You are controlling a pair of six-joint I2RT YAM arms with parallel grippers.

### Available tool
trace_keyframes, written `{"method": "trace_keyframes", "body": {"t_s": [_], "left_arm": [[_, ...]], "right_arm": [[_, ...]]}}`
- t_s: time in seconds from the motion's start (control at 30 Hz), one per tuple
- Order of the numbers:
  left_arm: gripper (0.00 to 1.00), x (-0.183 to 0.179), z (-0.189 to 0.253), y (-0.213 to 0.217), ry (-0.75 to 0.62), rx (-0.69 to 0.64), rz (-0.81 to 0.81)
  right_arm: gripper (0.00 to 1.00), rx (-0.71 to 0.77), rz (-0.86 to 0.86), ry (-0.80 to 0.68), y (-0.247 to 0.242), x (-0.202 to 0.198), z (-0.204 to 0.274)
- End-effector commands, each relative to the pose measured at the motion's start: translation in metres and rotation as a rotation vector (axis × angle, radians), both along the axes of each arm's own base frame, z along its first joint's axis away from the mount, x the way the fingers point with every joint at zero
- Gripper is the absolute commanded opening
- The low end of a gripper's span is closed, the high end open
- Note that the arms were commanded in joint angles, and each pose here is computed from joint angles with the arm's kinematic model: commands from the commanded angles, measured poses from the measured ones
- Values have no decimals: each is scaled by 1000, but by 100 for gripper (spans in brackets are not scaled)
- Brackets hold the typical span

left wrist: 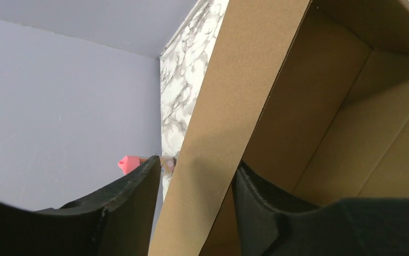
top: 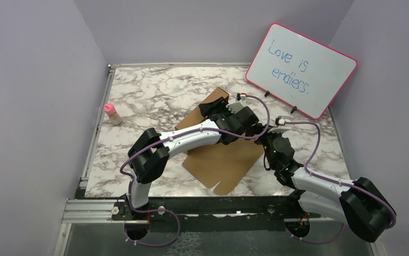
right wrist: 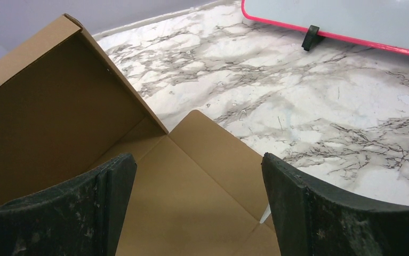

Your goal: Fold the paper box

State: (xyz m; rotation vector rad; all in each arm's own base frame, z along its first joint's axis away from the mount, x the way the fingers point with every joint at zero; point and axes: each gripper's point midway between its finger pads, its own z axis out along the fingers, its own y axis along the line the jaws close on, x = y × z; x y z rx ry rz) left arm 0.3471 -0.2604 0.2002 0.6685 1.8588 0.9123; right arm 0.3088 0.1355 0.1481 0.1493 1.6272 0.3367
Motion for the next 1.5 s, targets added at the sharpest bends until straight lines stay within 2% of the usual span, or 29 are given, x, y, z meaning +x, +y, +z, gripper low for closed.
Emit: {"method": "trace_keyframes", "body": {"t_s": [0.0,0.43,0.7,0.8,1.0,1.17,1.47], "left_arm": [[49,4,20,1,-62,18,33],[24,11,27,11,-54,-21,45],[20,26,34,25,-4,-164,36],[18,37,38,37,27,-256,36],[15,58,35,62,116,-537,34],[14,69,20,84,199,-680,49],[13,77,-17,107,377,-966,96]], "right_arm": [[93,26,-25,-42,-5,1,11],[93,38,-4,-88,-6,-5,29],[93,44,68,-156,2,-13,65],[93,57,89,-179,2,-18,78],[93,32,117,-219,-1,-28,111],[93,21,127,-263,-7,-38,138],[93,4,193,-223,6,-40,141]]}}
